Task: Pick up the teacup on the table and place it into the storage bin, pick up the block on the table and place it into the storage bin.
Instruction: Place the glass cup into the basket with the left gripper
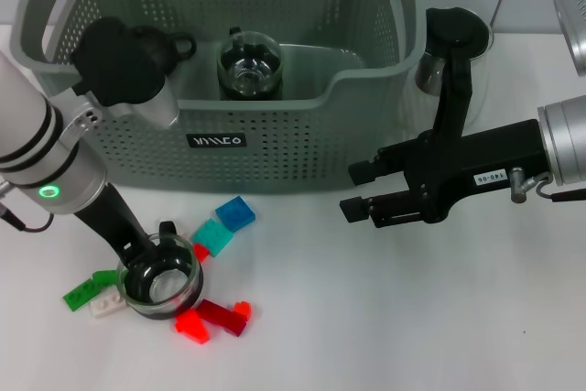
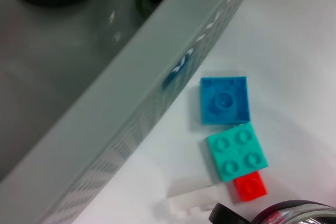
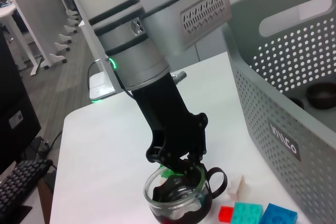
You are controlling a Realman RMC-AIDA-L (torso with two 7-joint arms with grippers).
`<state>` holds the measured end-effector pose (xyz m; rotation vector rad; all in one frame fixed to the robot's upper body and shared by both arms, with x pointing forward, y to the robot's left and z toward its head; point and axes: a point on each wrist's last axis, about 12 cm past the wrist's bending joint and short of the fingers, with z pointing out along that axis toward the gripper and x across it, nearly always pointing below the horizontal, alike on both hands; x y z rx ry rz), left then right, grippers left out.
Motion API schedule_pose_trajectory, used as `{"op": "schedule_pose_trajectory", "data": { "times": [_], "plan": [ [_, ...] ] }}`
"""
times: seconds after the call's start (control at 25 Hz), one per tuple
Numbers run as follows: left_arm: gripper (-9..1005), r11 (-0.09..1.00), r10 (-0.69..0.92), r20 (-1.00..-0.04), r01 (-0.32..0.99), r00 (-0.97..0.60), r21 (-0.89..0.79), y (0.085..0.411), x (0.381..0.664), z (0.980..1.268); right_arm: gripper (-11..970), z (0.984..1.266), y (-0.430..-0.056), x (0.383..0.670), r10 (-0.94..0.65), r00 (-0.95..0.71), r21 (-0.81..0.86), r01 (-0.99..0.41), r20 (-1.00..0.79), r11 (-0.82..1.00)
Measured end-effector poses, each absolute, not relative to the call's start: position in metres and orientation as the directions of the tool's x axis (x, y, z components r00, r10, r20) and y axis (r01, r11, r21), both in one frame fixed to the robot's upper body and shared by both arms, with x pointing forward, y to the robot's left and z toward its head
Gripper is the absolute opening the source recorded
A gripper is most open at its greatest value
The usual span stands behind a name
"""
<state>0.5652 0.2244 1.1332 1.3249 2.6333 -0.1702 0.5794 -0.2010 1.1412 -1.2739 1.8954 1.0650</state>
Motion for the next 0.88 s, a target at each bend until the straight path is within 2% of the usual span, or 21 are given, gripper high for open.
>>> {"op": "schedule_pose_trajectory", "data": {
  "times": [0.12, 0.24, 0.28, 0.36, 0.44, 0.68, 0.76, 0.88],
  "plan": [
    [39, 0.584, 0.787, -0.226, 0.811, -0.574, -0.027, 0.225, 0.564, 1.14, 609, 1.141, -0.201, 0.579, -0.443, -0.349, 0.282, -0.936, -0.826, 0.212],
    [39, 0.567, 0.774, -0.313, 0.822, -0.55, -0.041, 0.237, 0.561, 1.17, 609, 1.141, -0.201, 0.579, -0.442, -0.348, 0.282, -0.936, -0.826, 0.211],
    [39, 0.567, 0.774, -0.313, 0.822, -0.55, -0.041, 0.237, 0.561, 1.17, 609, 1.142, -0.201, 0.579, -0.443, -0.348, 0.281, -0.936, -0.827, 0.211],
    [39, 0.561, 0.735, -0.415, 0.824, -0.537, -0.073, 0.255, 0.559, 1.193, 609, 1.142, -0.201, 0.579, -0.442, -0.347, 0.28, -0.937, -0.827, 0.209],
    [39, 0.545, 0.706, -0.474, 0.831, -0.526, -0.11, 0.265, 0.558, 1.204, 610, 1.141, -0.2, 0.579, -0.441, -0.346, 0.281, -0.937, -0.828, 0.208],
    [39, 0.419, 0.499, -0.751, 0.879, -0.433, -0.229, 0.302, 0.554, 1.242, 610, 1.141, -0.2, 0.579, -0.441, -0.347, 0.282, -0.937, -0.828, 0.208],
    [39, 0.393, 0.427, -0.812, 0.89, -0.399, -0.231, 0.308, 0.555, 1.249, 609, 1.141, -0.201, 0.579, -0.442, -0.347, 0.281, -0.937, -0.827, 0.209],
    [39, 0.419, 0.331, -0.875, 0.886, -0.354, -0.2, 0.313, 0.562, 1.261, 610, 1.141, -0.201, 0.579, -0.443, -0.348, 0.282, -0.936, -0.826, 0.21]
  ]
}}
